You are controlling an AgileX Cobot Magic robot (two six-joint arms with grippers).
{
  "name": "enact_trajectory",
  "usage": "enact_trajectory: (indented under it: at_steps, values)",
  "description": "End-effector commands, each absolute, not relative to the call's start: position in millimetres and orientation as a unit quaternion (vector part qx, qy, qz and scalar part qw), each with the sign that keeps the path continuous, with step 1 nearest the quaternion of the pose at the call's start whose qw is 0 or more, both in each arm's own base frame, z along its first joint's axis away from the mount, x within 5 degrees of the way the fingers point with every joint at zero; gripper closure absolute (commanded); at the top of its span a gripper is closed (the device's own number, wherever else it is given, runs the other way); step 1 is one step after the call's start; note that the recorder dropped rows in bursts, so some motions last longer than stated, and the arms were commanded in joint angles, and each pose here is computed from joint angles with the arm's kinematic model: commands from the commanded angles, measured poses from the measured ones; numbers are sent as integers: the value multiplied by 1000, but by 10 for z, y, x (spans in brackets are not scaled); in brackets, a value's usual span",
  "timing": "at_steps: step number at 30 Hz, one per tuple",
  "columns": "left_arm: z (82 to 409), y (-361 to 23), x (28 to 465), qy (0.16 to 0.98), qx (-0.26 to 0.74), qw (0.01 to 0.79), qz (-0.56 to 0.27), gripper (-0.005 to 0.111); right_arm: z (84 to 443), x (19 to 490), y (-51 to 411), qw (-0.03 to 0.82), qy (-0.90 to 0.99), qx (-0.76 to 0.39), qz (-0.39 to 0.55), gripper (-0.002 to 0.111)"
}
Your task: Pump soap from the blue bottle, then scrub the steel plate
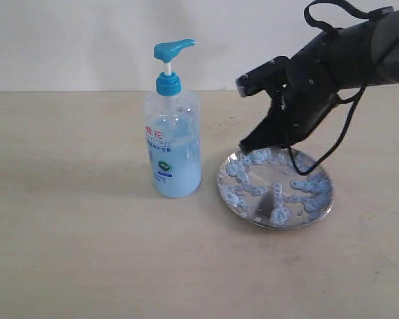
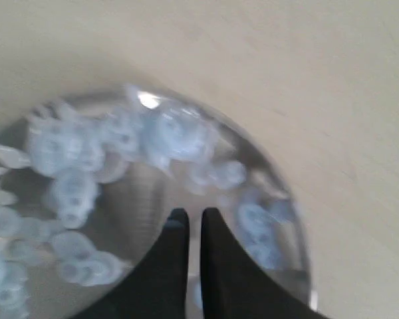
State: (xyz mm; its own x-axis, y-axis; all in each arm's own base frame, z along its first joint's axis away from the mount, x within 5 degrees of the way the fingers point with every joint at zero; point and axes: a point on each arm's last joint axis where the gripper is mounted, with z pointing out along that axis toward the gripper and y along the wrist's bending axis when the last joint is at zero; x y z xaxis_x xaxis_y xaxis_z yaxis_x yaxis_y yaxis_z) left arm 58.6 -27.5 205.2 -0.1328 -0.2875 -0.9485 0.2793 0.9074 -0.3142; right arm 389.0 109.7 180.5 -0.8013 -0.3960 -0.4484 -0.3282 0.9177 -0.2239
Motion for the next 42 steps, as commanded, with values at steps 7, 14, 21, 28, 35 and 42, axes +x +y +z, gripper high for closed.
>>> enact_trajectory:
  at_steps: [7,14,21,28,35,42]
  values:
    - [2039,-286,580,722,1,655,-222,103,1690,3717,852,147,940,-249,-181,109]
    - [2039,-286,580,722,1,655,-222,103,1655,3592,1310,150,914,-355,-124,109]
    - [2039,-286,580,722,1,655,-222,103,1727,3874,1159,275,955,-108,-22,109]
    - [2039,-284,581,722,0,656,-221,103,1535,3530,993,53,957,-255,-128,109]
    - [2039,-282,581,722,0,656,-220,103,2015,3645,994,204,953,-204,-90,109]
    - [2039,-282,581,722,0,656,-220,103,2990,2629,780,535,832,-131,60,109]
